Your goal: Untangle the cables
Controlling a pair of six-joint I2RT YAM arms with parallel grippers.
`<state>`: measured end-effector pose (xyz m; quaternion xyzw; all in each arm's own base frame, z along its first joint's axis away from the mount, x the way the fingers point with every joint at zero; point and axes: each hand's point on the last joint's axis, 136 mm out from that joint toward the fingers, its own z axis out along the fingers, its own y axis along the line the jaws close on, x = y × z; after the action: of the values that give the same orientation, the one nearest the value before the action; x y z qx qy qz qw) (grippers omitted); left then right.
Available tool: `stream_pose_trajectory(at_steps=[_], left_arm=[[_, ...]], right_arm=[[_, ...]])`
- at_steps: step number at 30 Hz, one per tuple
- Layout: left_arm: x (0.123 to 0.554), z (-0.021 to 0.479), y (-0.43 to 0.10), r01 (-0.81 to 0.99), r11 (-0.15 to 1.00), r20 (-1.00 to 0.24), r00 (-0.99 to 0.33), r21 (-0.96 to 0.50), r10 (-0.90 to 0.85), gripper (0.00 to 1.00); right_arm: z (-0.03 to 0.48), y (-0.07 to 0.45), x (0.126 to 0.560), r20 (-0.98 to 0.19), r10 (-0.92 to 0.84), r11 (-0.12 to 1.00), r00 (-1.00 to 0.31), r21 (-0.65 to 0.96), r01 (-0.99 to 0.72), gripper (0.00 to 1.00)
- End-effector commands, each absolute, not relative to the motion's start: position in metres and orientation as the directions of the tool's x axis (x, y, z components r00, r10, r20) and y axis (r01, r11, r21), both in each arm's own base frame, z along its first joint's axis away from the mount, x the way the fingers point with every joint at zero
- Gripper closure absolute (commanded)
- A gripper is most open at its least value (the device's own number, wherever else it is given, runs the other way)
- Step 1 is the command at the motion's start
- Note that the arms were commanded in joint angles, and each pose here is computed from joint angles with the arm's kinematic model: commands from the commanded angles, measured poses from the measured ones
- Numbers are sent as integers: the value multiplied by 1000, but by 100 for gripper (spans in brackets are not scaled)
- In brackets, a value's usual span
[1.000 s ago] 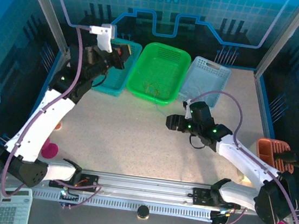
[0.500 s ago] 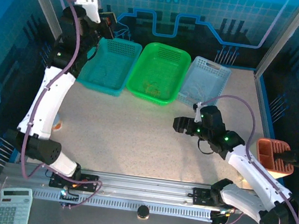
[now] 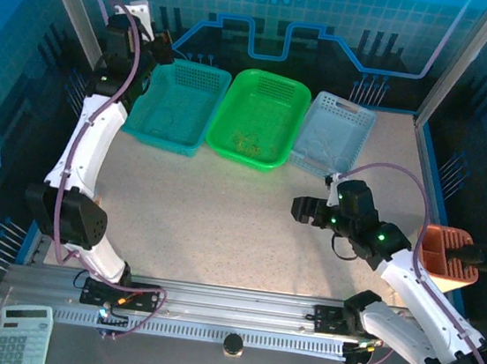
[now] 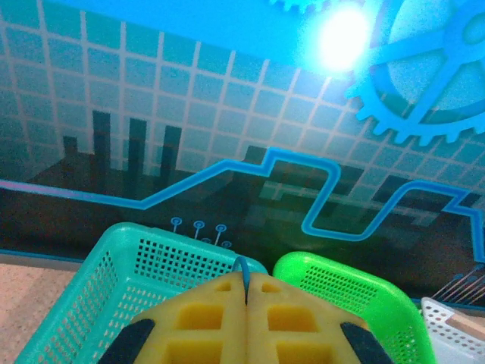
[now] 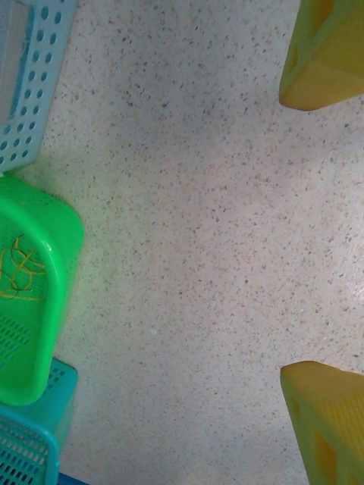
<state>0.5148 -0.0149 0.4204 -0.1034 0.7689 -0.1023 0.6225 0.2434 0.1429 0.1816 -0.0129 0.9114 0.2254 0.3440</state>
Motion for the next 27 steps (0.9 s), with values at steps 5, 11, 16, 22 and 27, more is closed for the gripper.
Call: stream_pose_trajectory(at_steps=[5, 11, 16, 22, 27], left_arm=[[523, 393, 0, -67, 960, -934, -223, -273, -281, 100], [526, 349, 1, -74, 956, -902, -317, -284, -292, 91], [523, 337, -2, -69, 949, -875, -371, -308, -311, 11], [515, 352, -11, -31, 939, -861, -388, -344, -329, 1], [497, 366, -23, 25, 919, -851, -388, -393, -353, 1]], right_arm=[[169, 128, 236, -615, 133, 914, -777, 379, -143, 13], [173, 127, 237, -619, 138, 913, -773, 382, -143, 13], [175, 126, 236, -623, 132, 915, -771, 376, -146, 13], [177, 126, 237, -627, 136, 915, -767, 377, -146, 12], [177, 125, 237, -635, 131, 916, -762, 370, -152, 11]])
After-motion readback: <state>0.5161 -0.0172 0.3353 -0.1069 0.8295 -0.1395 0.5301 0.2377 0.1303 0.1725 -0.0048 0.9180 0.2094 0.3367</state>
